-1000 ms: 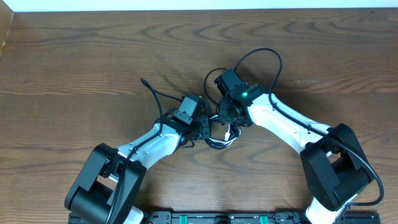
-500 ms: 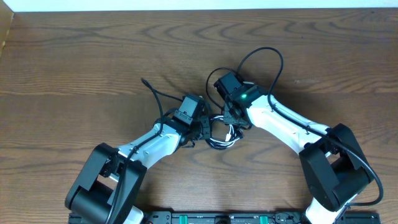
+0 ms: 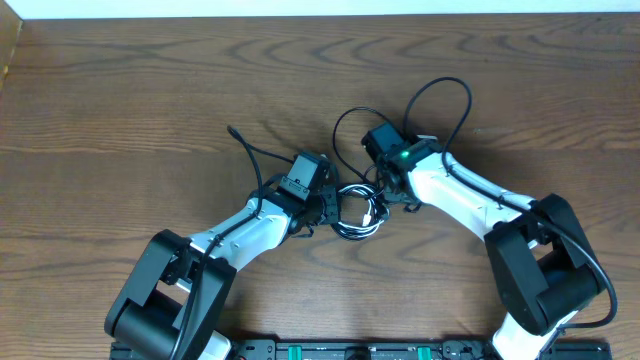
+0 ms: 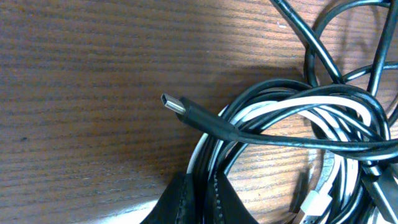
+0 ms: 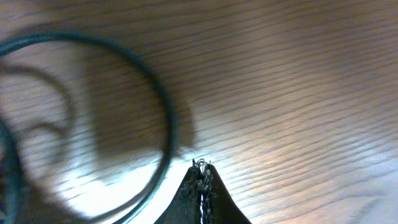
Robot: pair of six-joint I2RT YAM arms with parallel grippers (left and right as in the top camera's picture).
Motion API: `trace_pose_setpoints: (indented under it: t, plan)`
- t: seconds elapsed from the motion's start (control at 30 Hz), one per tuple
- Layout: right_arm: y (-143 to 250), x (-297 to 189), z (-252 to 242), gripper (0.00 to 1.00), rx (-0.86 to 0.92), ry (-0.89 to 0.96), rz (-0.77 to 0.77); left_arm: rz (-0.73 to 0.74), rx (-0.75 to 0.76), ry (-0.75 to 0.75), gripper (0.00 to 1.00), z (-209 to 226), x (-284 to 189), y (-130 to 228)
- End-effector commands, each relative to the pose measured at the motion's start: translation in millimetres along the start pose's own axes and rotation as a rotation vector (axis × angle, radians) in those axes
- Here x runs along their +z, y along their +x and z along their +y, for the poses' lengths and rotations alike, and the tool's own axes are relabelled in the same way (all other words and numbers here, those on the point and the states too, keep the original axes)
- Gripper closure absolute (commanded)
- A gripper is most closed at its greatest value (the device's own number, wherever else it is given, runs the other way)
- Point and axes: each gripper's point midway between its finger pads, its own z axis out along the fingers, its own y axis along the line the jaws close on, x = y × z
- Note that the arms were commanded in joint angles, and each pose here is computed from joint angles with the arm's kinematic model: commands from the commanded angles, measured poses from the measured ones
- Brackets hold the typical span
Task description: Untangle cables
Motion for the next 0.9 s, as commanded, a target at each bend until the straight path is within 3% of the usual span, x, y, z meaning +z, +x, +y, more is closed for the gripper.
trace_pose_setpoints:
  t: [0.0, 0.13, 0.33, 0.7, 0.77, 0.87]
  plan:
    - [-5, 1, -14, 0.96, 0.011, 0.034, -0.012, 0.032, -0.013, -0.097, 0.92, 27, 9, 14]
    - [5, 1, 6, 0.71, 0.033, -0.094, 0.068, 0.031, -0.013, -0.097, 0.92, 27, 9, 14]
    - [7, -8, 48, 0.64, 0.054, -0.315, 0.129, 0.032, -0.013, -0.096, 0.92, 27, 9, 14]
    - [8, -38, 102, 0.65, 0.058, -0.663, 0.23, 0.032, -0.013, -0.096, 0.92, 27, 9, 14]
    - [7, -41, 103, 0.54, 0.027, -0.706, 0.241, 0.032, -0.013, -0.096, 0.92, 27, 9, 14]
    - [4, -42, 97, 0.5, -0.034, -0.759, 0.249, 0.032, -0.013, -0.096, 0.92, 27, 9, 14]
